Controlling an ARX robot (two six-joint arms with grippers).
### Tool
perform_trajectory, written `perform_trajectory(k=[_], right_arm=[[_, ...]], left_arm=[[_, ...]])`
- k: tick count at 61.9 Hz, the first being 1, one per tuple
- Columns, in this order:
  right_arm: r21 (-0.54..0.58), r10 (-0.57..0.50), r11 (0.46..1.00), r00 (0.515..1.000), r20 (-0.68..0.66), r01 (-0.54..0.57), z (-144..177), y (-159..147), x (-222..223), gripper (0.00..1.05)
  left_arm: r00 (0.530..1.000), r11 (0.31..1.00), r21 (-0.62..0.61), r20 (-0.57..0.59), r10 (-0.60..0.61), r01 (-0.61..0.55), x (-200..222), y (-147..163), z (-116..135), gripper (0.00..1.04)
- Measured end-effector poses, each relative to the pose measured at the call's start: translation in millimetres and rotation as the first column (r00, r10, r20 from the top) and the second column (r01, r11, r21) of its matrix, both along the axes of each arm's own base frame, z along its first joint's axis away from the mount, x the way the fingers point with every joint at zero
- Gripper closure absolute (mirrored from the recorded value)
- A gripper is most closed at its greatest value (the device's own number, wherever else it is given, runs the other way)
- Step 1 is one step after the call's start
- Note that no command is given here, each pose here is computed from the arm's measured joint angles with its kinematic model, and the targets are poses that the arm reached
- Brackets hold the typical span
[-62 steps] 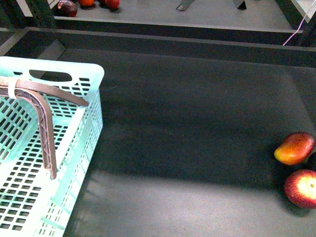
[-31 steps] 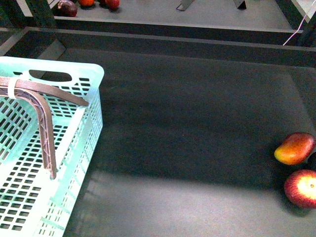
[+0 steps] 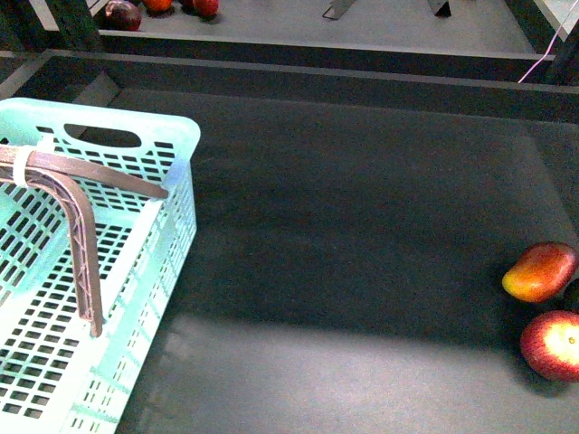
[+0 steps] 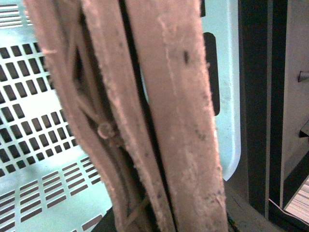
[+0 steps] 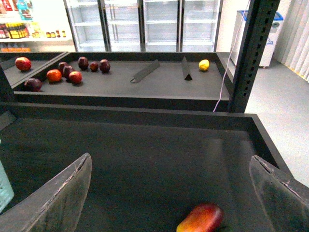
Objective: Pick apple with right arm and hold basket with left
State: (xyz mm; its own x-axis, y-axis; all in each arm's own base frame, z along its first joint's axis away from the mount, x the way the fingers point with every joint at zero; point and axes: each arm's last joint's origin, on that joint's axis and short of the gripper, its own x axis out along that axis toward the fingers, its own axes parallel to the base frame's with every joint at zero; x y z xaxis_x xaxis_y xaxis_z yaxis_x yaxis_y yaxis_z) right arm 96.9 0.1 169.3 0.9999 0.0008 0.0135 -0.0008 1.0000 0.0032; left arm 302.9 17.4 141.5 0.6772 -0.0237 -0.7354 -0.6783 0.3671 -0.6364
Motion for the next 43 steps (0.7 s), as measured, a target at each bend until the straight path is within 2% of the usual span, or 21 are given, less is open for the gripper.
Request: perform_trajectory(k=[13, 28, 43], right_arm=[[0.0, 0.0, 1.0, 1.0, 0.0, 0.0, 0.0, 0.0, 0.0, 0.09], [0.0, 0.0, 1.0, 1.0, 0.0, 0.0, 0.0, 0.0, 0.0, 0.09], [0.0, 0.0, 1.0, 1.0, 0.0, 0.0, 0.0, 0.0, 0.0, 0.09]], left_arm=[[0.993, 0.99, 0.088, 0.022, -0.112, 0.11, -11.2, -12.4, 19.4, 0.88], [0.97, 0.951, 0.225, 0.068, -0.233, 0.212, -36.0, -33.0, 61.8, 0.88], [0.888, 0.862, 0.31, 0.101, -0.449, 0.401, -51.4, -94.0, 92.2, 0.88]])
